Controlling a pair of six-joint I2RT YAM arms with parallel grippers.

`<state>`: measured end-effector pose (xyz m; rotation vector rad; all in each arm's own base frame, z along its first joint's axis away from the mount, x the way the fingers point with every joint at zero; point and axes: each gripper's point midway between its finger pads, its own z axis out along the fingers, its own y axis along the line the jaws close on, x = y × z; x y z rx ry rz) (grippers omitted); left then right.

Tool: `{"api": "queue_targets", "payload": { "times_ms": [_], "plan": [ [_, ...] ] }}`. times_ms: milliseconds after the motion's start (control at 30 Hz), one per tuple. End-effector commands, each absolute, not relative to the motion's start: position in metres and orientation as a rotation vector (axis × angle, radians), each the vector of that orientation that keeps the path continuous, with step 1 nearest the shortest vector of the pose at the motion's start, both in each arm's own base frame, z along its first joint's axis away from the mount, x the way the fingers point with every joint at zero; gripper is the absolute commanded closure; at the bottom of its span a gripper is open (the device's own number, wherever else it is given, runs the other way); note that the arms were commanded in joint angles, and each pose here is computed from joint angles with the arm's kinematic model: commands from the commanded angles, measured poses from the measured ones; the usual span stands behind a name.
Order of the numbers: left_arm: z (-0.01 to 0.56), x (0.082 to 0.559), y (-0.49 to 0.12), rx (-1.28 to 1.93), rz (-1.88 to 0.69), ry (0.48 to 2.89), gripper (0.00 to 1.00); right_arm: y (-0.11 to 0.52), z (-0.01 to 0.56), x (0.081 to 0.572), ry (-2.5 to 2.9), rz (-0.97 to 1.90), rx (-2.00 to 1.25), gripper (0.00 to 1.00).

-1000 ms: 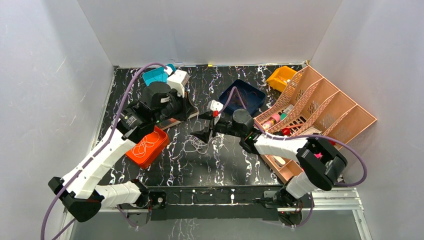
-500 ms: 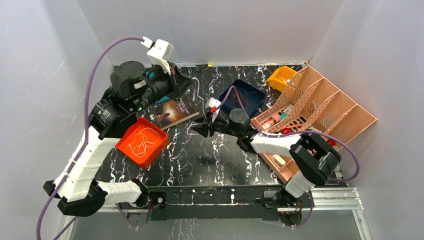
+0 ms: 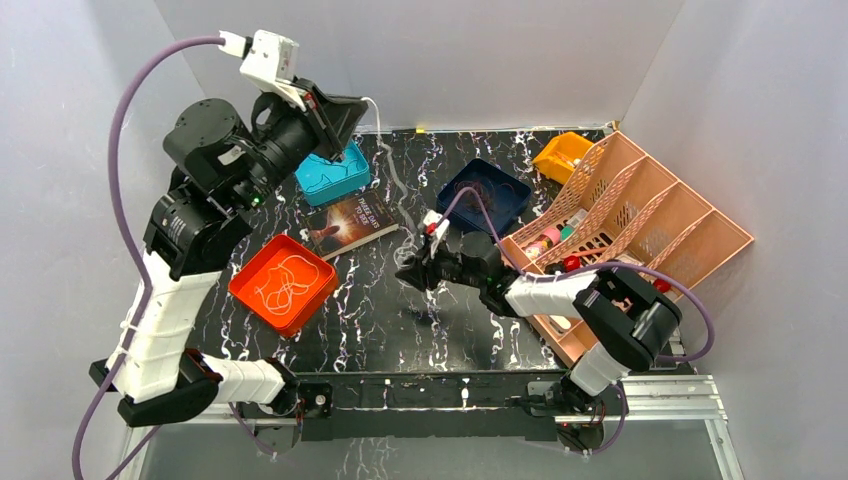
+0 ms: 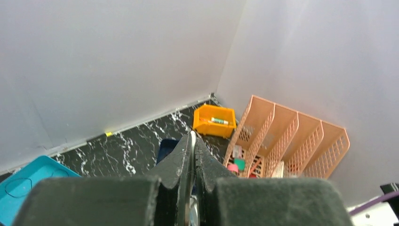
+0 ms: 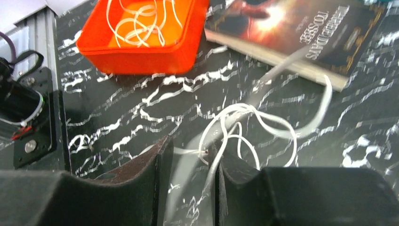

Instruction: Untangle the cables

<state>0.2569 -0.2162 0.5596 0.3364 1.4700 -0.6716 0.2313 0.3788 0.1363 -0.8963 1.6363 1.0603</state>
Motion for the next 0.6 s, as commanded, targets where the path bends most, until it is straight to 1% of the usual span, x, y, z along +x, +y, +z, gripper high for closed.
{"api": "queue_targets", "payload": {
  "times_ms": [0,200,333,567],
  "plan": [
    [0.609,0.247,-0.195,0.272,-0.652,1.319,1.00,0.369,0.126,0.226,1.684,1.076,-0.830,0.59],
    [0.632,0.247,-0.188,0.241,-0.638,1.254,1.00,0.353,0.093,0.207,1.783,1.105,-0.812,0.59],
    [0.641,0.247,-0.185,0.228,-0.627,1.223,1.00,0.342,0.086,0.196,1.819,1.126,-0.790,0.60],
    [0.661,0.248,-0.174,0.201,-0.580,1.164,1.00,0.318,0.072,0.189,1.905,1.052,-0.744,0.60]
  ]
}}
